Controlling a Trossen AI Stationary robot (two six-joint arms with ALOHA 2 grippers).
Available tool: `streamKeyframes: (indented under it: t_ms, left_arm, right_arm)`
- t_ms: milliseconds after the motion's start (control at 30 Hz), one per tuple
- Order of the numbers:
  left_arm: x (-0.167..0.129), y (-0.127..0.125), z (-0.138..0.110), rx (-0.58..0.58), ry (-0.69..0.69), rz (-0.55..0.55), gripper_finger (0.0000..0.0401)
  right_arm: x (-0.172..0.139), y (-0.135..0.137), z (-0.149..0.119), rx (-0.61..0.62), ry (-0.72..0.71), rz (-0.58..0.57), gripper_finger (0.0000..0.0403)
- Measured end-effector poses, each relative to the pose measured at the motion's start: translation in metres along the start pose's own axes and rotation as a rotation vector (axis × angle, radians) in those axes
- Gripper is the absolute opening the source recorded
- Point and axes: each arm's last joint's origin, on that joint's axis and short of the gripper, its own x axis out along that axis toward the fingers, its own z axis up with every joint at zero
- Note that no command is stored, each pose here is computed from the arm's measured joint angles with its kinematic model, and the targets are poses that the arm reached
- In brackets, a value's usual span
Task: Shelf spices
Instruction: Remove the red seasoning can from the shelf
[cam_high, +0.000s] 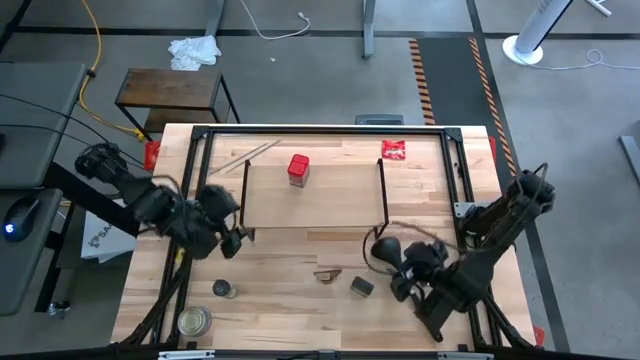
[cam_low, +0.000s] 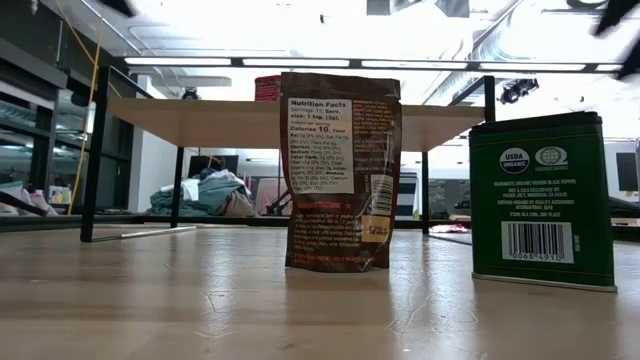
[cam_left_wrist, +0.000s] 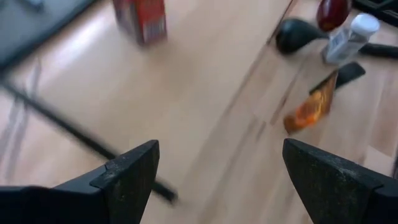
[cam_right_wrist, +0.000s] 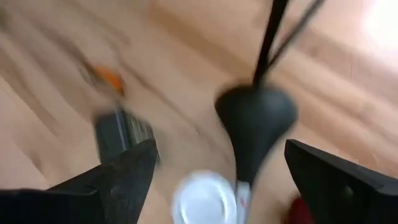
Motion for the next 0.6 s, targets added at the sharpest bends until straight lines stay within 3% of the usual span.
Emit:
streamKeyframes:
  t_ms: [133,233,333,433,600]
  left_arm:
    - [0.011,0.014,0.038,0.07,-0.044,0.014,0.0337]
    - [0.026,0.037,0.072,-0.116,-0.095,0.043,0.0337]
    - [0.047,0.057,0.101,-0.304,-0.125,-0.04,0.0337]
    - [0.07,0.063,0.111,-0.372,-0.081,-0.073,0.0337]
    - [0.099,0.063,0.11,-0.476,-0.093,0.13,0.0337]
  right_arm:
    - [-0.005,-0.004,0.021,0.077,-0.077,0.049,0.035]
    - [-0.005,-0.005,0.033,0.105,-0.099,0.068,0.035]
    - [-0.002,-0.002,0.042,0.095,-0.108,0.085,0.035]
    - [0.001,0.003,0.046,0.077,-0.109,0.111,0.035]
    - [0.003,0.008,0.05,0.072,-0.094,0.145,0.035]
